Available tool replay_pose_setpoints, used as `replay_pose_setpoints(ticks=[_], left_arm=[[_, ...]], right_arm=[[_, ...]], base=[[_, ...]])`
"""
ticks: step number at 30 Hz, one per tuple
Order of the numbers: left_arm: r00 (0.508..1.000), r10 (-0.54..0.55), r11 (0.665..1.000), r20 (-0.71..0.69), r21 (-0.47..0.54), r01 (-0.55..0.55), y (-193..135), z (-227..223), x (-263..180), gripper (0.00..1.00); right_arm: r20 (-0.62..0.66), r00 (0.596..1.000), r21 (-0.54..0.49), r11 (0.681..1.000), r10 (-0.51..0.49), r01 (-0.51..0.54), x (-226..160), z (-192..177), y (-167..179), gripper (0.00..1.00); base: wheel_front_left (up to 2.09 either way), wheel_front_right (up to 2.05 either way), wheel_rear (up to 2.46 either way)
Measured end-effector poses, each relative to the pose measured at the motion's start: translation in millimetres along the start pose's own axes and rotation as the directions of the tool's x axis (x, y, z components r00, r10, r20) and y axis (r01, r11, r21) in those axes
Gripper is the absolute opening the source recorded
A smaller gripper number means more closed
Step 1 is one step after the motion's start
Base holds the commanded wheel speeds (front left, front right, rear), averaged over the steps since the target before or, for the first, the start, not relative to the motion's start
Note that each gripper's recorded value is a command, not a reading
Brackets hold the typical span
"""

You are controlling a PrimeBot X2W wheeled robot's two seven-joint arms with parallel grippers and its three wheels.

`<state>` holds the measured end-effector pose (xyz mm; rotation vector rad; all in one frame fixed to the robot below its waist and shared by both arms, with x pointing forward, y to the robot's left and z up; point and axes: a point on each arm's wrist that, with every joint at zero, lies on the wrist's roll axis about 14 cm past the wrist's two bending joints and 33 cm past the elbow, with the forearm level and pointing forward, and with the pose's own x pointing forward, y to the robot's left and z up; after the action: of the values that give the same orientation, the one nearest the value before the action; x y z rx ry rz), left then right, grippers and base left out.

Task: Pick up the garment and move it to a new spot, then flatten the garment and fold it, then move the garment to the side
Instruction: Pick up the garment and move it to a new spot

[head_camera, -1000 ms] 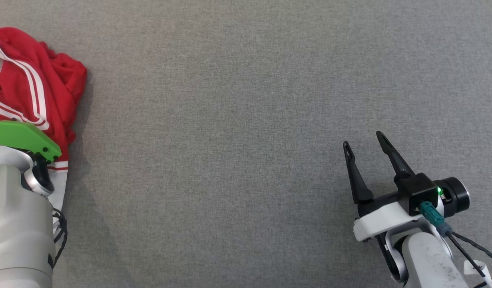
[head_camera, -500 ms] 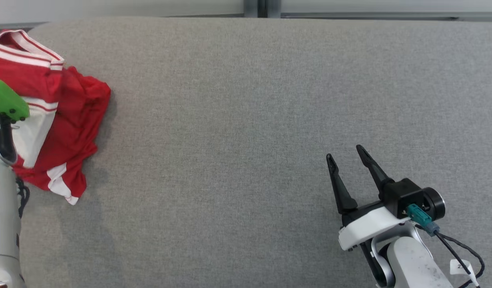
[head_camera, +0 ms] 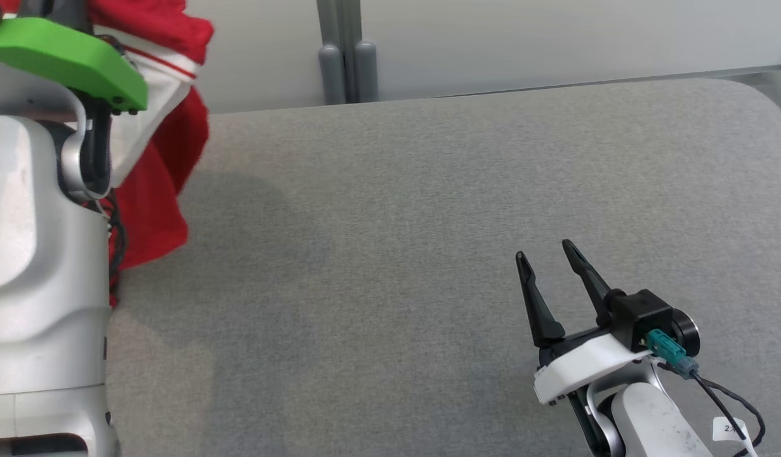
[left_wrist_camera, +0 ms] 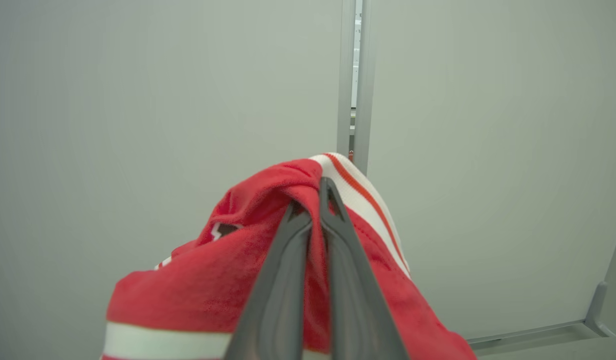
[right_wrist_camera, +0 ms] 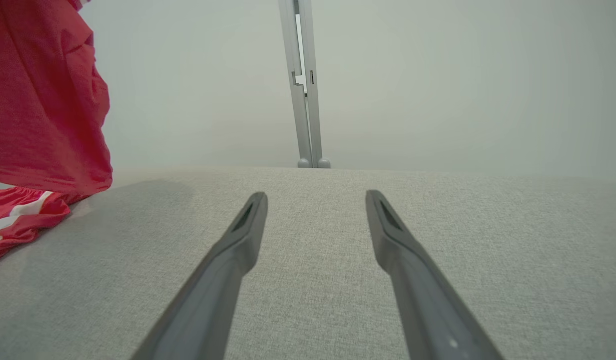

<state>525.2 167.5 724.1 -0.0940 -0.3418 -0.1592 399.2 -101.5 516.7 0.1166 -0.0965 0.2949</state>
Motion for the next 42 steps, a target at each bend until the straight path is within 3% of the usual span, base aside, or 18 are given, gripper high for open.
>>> replay_pose_setpoints(ticks=[5, 12, 15, 21, 24, 25, 26, 29, 36, 39, 42], left_arm=[[0.985, -0.168, 0.983, 0.045, -0.063, 0.171, -82, 9, 15, 0.0], [0.924, -0.379, 0.915, 0.051, -0.131, 0.383, -188, -3, 20, 0.0], [0.887, -0.461, 0.878, -0.003, -0.147, 0.455, -226, -31, 12, 0.0], [0.787, -0.57, 0.82, -0.235, -0.218, 0.529, -272, -145, -33, 0.0], [0.739, -0.583, 0.812, -0.336, -0.26, 0.522, -276, -198, -62, 0.0], [0.73, -0.581, 0.814, -0.359, -0.271, 0.514, -275, -210, -70, 0.4], [0.725, -0.579, 0.815, -0.374, -0.283, 0.505, -275, -220, -77, 1.0], [0.722, -0.567, 0.822, -0.396, -0.327, 0.466, -272, -238, -94, 1.0], [0.836, -0.456, 0.865, -0.304, -0.373, 0.336, -240, -218, -84, 1.0], [0.909, -0.362, 0.893, -0.206, -0.358, 0.274, -207, -185, -70, 1.0], [0.949, -0.261, 0.929, -0.179, -0.315, 0.196, -165, -172, -83, 1.0]], right_arm=[[0.025, 0.996, -0.017, 0.996, -0.084, 0.085, -19, 12, -25, 1.0], [0.047, 0.976, -0.039, 0.976, -0.214, 0.215, -49, 23, -62, 1.0], [0.054, 0.962, -0.042, 0.962, -0.267, 0.269, -60, 26, -78, 1.0], [0.031, 0.934, -0.052, 0.933, -0.355, 0.356, -76, 21, -104, 1.0], [0.015, 0.924, -0.058, 0.922, -0.382, 0.382, -80, 16, -112, 1.0], [0.009, 0.922, -0.059, 0.92, -0.388, 0.388, -81, 14, -114, 1.0], [0.003, 0.919, -0.061, 0.917, -0.395, 0.395, -81, 12, -116, 1.0], [-0.006, 0.917, -0.063, 0.915, -0.399, 0.398, -80, 9, -118, 1.0], [-0.013, 0.919, -0.072, 0.917, -0.394, 0.393, -76, 5, -119, 1.0], [-0.007, 0.922, -0.076, 0.919, -0.388, 0.386, -72, 6, -119, 1.0], [-0.004, 0.925, -0.067, 0.923, -0.38, 0.379, -70, 6, -116, 1.0]], base=[[0.0, 0.0, 0.0], [0.0, 0.0, 0.0], [0.0, 0.0, 0.0], [0.0, 0.0, 0.0], [0.0, 0.0, 0.0], [0.0, 0.0, 0.0], [0.0, 0.0, 0.0], [0.0, 0.0, 0.0], [0.0, 0.0, 0.0], [0.0, 0.0, 0.0], [0.0, 0.0, 0.0]])
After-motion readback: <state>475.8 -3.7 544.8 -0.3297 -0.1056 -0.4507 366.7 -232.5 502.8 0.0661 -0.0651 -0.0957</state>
